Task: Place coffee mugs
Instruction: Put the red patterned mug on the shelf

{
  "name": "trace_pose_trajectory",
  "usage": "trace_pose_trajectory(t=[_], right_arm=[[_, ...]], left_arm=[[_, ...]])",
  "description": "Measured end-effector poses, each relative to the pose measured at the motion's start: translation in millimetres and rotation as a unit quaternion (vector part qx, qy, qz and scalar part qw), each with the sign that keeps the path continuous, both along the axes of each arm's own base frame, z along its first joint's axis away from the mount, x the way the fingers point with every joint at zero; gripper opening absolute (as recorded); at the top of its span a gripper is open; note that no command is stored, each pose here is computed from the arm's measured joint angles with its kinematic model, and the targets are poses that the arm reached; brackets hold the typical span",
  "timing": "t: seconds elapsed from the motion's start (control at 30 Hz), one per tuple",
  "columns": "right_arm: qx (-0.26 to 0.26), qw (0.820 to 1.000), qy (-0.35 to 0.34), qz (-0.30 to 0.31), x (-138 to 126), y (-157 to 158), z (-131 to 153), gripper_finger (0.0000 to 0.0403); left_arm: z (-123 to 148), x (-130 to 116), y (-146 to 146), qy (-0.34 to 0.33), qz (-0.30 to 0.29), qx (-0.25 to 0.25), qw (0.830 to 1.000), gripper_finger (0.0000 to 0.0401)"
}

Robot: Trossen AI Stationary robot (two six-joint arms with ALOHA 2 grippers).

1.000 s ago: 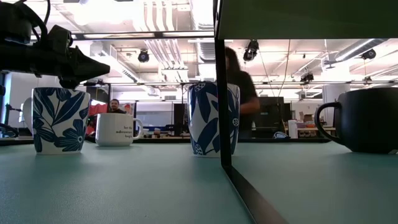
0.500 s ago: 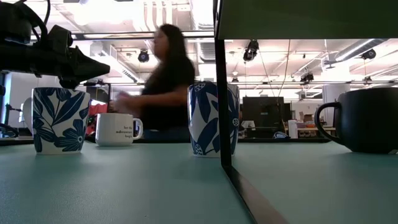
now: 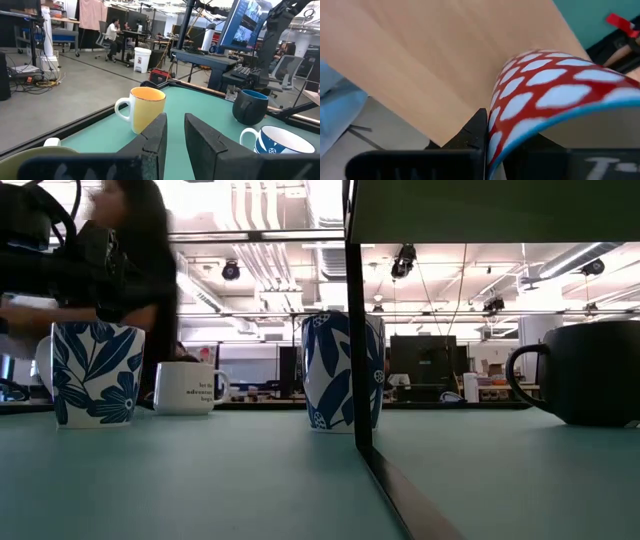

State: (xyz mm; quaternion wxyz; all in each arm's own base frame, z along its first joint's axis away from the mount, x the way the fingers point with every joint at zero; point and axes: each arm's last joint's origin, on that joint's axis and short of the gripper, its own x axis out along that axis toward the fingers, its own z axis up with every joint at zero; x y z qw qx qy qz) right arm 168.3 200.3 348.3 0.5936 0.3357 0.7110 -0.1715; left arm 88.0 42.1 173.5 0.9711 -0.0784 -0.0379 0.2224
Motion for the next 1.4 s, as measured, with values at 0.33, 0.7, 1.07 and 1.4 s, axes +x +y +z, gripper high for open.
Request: trace_pose_trajectory(t=[0.33,0.7,1.07,1.4], right_arm=[[0.047,0.999,-0.022,0.011,-2,1,28,0.0101],[0.019,0.992,-0.12,-0.013,-10,-16,69,0.0094],[-0.011,0.989,-0.137,0.06,-10,-18,57,0.0088],[-0.053,0.967,-0.196,0.153,6,-34,60,0.0084]], left_arm=[[0,0,0,0.0,0.0,0.0,1.0,0.0049],[0,0,0,0.0,0.0,0.0,1.0,0.0049],[0,0,0,0.001,0.0,0.0,1.0,0.0049],[0,0,0,0.001,0.0,-0.001,1.0,0.0049]])
